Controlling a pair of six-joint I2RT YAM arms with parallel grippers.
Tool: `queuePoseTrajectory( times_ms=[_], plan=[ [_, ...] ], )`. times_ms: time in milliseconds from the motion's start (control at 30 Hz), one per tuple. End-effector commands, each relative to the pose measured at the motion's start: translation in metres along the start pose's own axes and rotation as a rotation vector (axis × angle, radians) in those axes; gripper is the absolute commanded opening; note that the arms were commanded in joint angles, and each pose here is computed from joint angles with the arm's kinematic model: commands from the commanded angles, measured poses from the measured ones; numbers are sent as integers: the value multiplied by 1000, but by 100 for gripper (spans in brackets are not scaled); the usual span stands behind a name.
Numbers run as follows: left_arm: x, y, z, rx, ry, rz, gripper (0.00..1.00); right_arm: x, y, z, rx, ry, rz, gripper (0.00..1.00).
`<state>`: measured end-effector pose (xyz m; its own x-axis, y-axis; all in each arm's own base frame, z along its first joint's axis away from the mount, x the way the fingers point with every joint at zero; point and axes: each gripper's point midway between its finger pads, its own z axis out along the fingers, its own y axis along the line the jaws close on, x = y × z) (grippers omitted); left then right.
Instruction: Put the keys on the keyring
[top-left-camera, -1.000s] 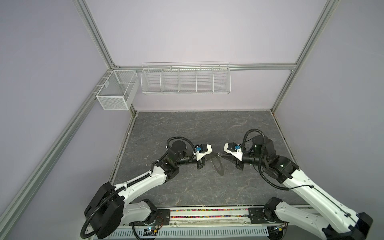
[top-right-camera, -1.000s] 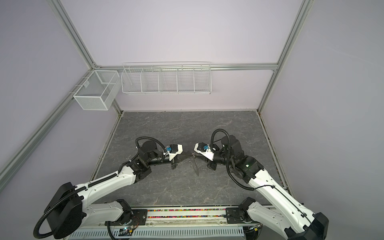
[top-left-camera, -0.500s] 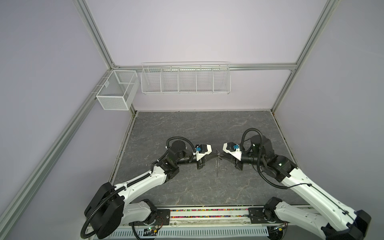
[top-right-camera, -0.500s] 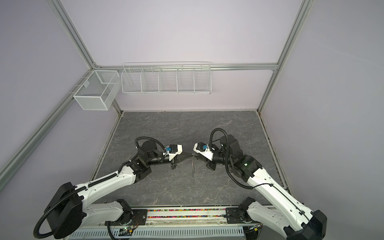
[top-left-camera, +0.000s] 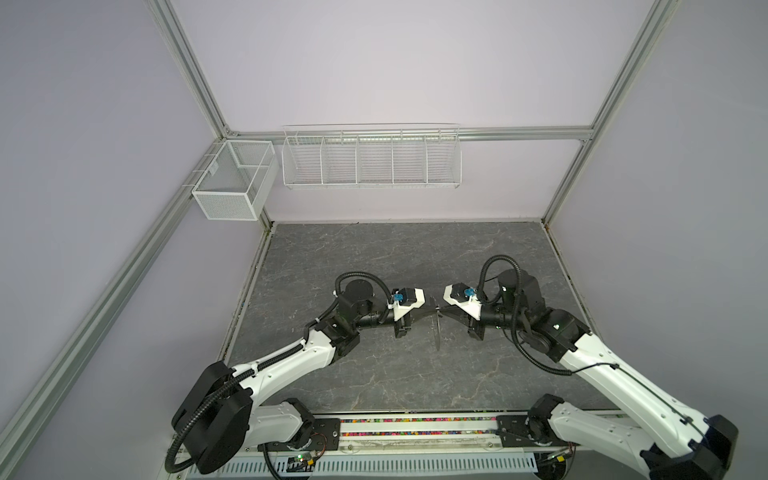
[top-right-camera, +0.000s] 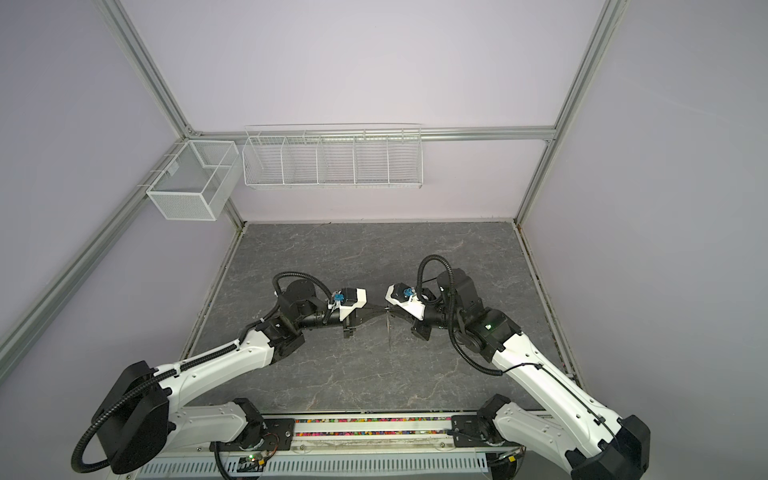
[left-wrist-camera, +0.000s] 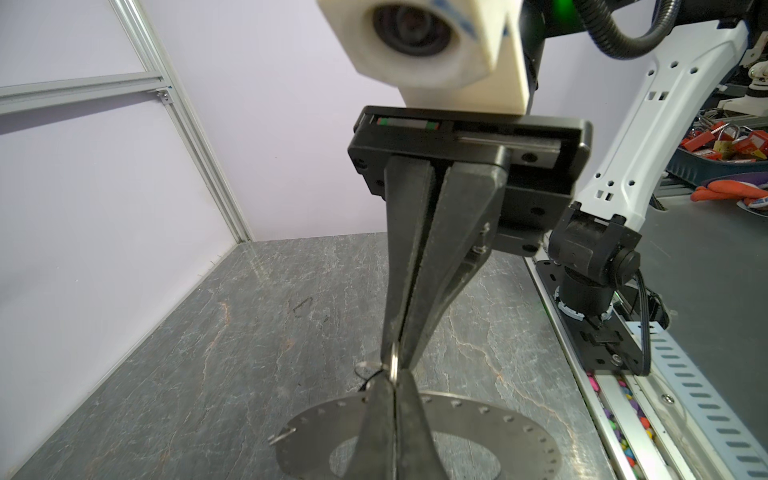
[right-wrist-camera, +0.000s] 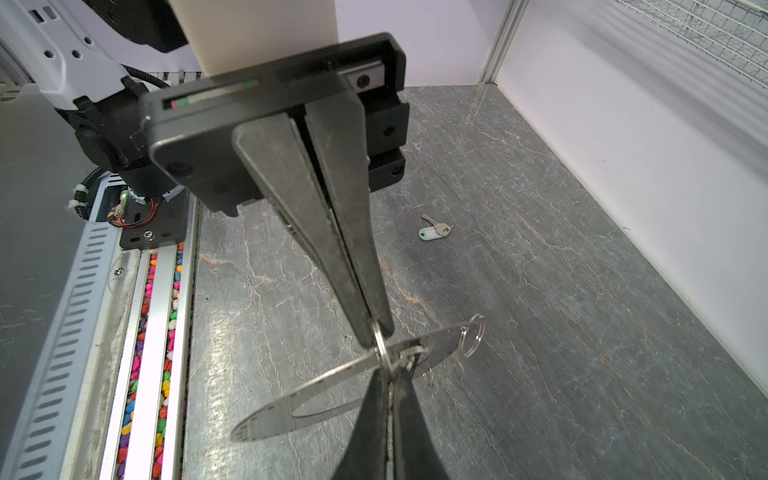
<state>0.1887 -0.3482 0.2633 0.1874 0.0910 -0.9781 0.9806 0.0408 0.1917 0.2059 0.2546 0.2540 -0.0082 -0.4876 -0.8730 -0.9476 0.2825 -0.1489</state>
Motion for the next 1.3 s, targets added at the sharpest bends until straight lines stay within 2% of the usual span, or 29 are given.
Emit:
queuePoseTrajectory(
  times_ms=[0,67,233,367,500,700,900,1000,1267],
  plan=[
    [-15,7,1,-11,4,53,0,-6,-2,-2,-1,-7,-14,7],
    [-11,12,-1,-44,48,72,15,-3,-1,-1,-6,10,-8,7],
    [-2,26,-12,-132,179,145,27,5,1,-3,-20,66,26,7],
    [-4,33,-21,-206,214,196,27,10,3,-5,-31,109,58,7],
    [1,32,-19,-239,312,341,26,12,4,-5,-48,146,83,7],
    [-10,32,-16,-260,326,458,25,14,1,-5,-60,210,110,7],
    [-12,22,-14,-199,343,484,25,18,-1,-2,-60,261,130,7],
    [-7,16,-9,-155,374,467,25,19,-3,0,-59,273,133,7],
    [-9,3,-1,-80,365,429,26,17,-6,4,-54,280,151,7]
  ],
)
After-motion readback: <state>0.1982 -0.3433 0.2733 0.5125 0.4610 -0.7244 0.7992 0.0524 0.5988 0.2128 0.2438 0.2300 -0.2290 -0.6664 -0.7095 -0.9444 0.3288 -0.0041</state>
